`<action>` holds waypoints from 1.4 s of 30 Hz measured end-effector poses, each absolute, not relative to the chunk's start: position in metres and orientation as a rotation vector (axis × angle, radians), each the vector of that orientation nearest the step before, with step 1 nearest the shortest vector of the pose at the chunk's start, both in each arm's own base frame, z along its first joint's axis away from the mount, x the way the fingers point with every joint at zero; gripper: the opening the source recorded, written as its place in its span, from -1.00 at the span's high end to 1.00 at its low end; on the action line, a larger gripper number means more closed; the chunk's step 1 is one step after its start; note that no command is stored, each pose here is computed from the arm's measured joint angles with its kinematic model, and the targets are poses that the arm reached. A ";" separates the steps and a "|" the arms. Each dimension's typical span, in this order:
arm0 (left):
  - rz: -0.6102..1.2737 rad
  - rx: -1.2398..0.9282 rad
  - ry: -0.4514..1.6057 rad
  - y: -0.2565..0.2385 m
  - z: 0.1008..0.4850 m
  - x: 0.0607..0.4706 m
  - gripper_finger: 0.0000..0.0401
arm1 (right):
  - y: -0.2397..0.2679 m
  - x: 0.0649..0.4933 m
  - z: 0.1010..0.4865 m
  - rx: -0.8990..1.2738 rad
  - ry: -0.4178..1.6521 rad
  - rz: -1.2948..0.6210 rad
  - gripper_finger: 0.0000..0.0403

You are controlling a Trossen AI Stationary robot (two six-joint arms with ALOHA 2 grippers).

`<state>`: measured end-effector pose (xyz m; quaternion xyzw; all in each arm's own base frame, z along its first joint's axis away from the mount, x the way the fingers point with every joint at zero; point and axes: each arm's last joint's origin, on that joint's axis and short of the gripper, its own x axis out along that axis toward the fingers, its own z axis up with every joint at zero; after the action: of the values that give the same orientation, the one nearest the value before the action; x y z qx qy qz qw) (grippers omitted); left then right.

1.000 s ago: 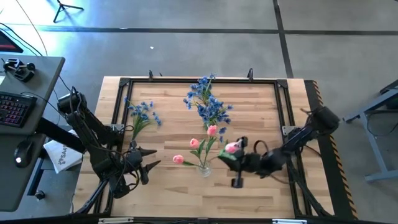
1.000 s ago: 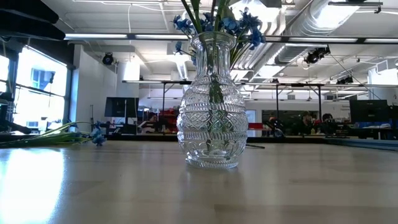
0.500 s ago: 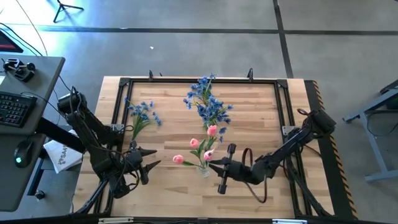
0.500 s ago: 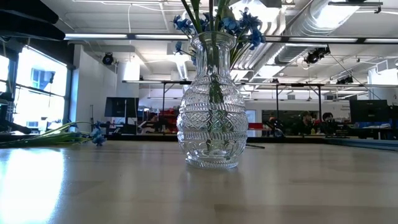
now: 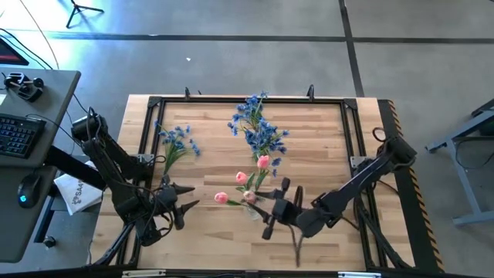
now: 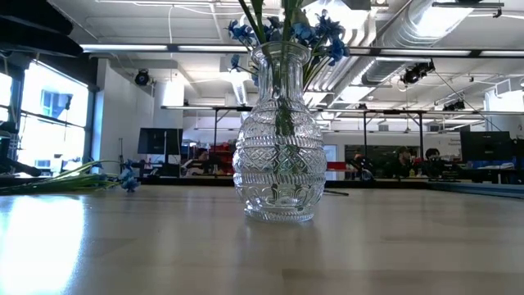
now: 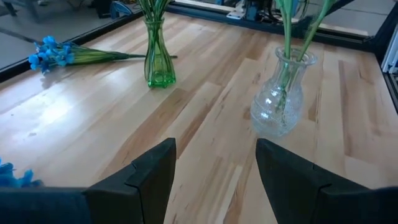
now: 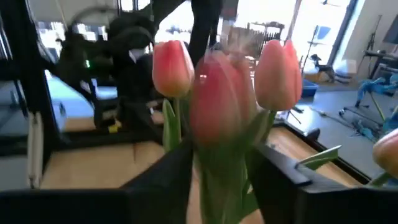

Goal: Sort flowers into vase by color
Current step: Put the pink tulip into the transparent vase, then put the bottom blue flowers into the green vase

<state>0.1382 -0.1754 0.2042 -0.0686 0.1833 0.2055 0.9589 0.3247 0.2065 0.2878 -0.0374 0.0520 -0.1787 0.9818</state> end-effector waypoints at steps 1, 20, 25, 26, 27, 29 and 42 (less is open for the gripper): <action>0.415 -0.141 0.377 -0.175 0.204 0.138 -0.04 | 0.208 0.325 0.291 -0.083 0.135 -0.360 0.19; 0.676 -0.299 0.827 -0.133 0.214 0.135 -0.04 | 0.236 0.298 0.360 0.037 0.366 -0.197 -0.06; 0.826 -0.272 1.016 -0.101 0.212 0.150 -0.04 | 0.256 0.287 0.318 -0.007 0.380 -0.266 -0.06; 0.847 -0.267 1.042 -0.095 0.212 0.153 -0.04 | 0.259 0.286 0.308 0.004 0.383 -0.275 -0.06; 0.868 -0.266 1.074 -0.089 0.212 0.155 -0.04 | 0.261 0.285 0.298 0.021 0.388 -0.280 -0.06; 0.904 -0.274 1.138 -0.078 0.212 0.159 -0.04 | 0.266 0.284 0.279 0.066 0.400 -0.284 -0.06; 1.051 -0.439 1.355 -0.051 0.178 0.153 -0.05 | 0.300 0.306 0.185 0.109 0.417 -0.189 -0.06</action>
<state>0.1528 -0.0505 0.1783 -0.1917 0.5926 0.4596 0.6331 0.3061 0.3004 0.1850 0.0541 0.2064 -0.0937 0.9725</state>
